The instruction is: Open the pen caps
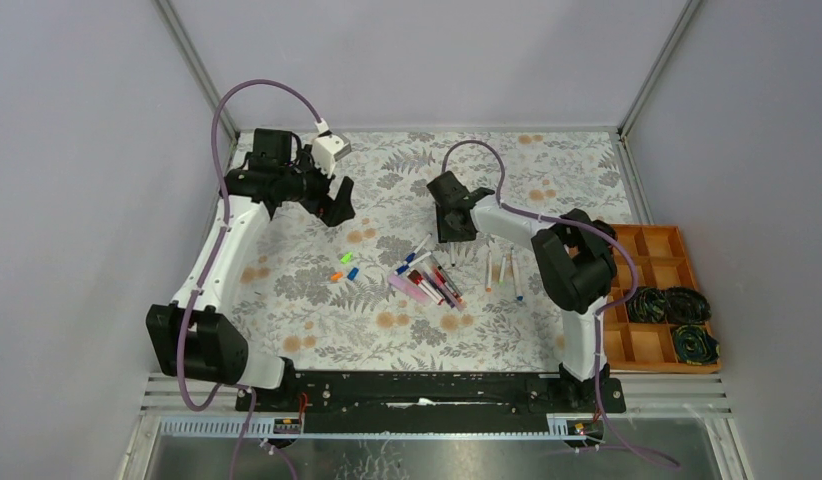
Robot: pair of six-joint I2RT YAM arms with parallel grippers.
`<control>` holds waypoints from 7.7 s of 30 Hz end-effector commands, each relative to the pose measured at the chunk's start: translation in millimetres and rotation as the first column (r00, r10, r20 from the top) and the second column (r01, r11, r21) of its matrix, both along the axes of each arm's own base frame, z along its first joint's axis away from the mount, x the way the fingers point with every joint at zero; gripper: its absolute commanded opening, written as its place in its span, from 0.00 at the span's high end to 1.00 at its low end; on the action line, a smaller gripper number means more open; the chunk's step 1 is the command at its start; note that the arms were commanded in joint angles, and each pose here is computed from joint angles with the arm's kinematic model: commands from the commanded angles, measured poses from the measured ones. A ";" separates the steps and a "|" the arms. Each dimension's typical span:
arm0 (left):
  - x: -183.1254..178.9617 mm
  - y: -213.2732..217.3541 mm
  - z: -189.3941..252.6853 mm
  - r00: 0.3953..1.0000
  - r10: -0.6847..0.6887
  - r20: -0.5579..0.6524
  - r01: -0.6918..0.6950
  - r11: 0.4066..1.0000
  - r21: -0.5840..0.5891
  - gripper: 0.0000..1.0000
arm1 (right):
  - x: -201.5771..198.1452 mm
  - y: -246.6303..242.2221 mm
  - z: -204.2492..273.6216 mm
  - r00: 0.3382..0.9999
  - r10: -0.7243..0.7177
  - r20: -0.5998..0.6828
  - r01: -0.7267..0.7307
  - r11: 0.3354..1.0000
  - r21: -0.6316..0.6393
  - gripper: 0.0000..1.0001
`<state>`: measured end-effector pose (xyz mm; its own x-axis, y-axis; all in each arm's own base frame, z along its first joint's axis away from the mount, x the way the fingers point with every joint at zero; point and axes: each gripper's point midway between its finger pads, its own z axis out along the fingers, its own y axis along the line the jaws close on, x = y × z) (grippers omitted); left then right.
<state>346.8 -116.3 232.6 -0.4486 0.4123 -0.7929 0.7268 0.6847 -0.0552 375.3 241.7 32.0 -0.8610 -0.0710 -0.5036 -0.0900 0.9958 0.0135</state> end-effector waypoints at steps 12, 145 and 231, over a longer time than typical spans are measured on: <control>-9.8 -3.9 3.4 0.999 -0.015 -0.032 0.014 0.999 -0.040 0.01 | -8.9 -2.5 -21.8 0.999 0.035 -0.023 -0.036 0.999 -0.012 0.75; -57.1 -21.7 -34.8 0.973 -0.230 0.006 0.225 0.958 0.179 0.02 | -38.3 -106.5 60.3 0.972 -0.209 0.111 0.208 0.978 0.023 0.66; -50.0 -81.5 24.4 0.967 -0.177 -0.184 0.093 0.916 -0.391 0.05 | -4.3 136.7 271.7 0.914 -0.307 0.263 -0.067 0.526 0.848 1.00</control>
<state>290.8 -186.3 222.4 -0.6332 0.2368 -0.7369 0.7139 0.5465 -0.4378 380.9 374.3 275.3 -0.6043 0.5828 -0.5434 -0.1161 0.6103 0.7836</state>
